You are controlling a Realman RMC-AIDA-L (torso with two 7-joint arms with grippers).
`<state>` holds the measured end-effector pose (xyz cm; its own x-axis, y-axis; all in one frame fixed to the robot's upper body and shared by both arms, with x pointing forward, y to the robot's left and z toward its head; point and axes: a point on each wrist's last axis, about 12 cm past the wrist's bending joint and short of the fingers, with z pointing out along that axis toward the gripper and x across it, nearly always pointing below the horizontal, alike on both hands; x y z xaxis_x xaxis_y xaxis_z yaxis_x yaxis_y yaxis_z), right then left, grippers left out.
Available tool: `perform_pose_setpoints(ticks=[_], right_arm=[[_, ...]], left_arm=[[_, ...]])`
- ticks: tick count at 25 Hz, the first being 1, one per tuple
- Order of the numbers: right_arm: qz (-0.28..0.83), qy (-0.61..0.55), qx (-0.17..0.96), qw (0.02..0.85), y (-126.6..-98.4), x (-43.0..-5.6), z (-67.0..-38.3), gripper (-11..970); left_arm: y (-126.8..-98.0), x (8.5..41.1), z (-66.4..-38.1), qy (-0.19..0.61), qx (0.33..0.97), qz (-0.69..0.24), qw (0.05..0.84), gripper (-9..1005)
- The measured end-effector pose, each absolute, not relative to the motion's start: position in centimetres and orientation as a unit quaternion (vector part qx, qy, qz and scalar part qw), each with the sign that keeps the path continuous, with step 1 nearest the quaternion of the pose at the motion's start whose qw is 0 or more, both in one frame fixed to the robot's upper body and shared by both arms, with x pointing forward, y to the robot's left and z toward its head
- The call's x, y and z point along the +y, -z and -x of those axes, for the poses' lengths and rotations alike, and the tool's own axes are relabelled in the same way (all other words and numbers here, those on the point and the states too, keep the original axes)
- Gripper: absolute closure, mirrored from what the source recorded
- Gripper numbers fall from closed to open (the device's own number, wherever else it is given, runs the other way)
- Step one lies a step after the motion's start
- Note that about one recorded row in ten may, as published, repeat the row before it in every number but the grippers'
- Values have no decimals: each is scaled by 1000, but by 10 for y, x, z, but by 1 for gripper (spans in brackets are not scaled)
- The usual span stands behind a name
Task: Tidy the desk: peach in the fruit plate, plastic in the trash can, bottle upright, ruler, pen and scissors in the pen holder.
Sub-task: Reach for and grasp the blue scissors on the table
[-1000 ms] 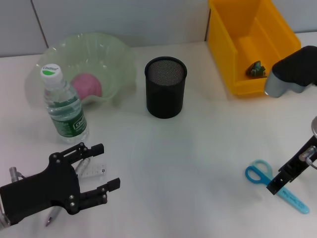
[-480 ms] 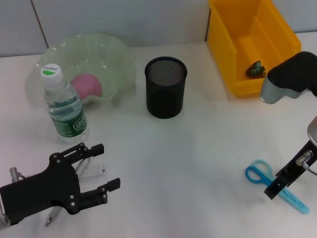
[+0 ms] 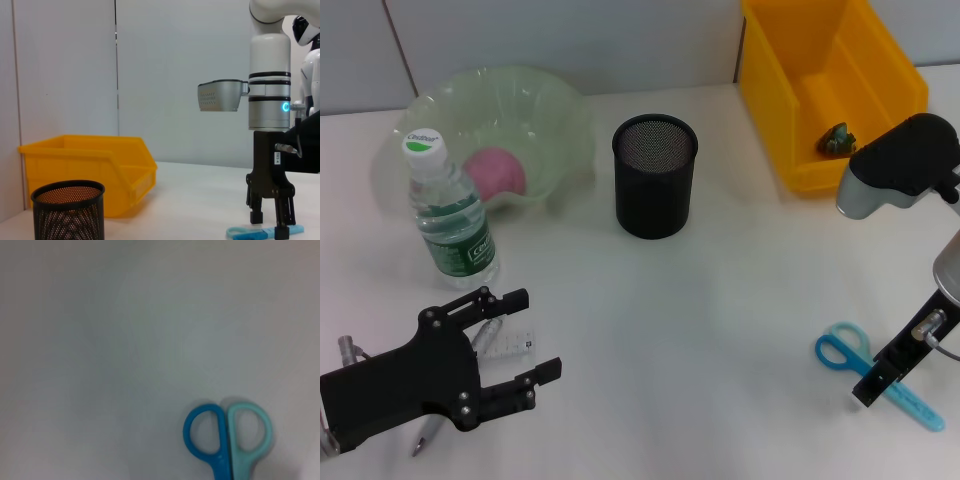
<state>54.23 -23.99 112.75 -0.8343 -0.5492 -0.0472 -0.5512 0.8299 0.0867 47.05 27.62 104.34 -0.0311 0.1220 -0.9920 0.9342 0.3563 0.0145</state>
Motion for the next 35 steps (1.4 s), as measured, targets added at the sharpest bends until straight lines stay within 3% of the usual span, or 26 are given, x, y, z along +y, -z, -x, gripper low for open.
perform_pose_setpoints(ticks=[28, 35], right_arm=[[286, -24, 958, 4, -1126, -234, -544, 129], [287, -25, 958, 7, -1126, -232, -545, 262]], left_arm=[[-1043, 278, -469, 366, 614, -429, 552, 209], [-1043, 278, -469, 366, 615, -429, 551, 209]])
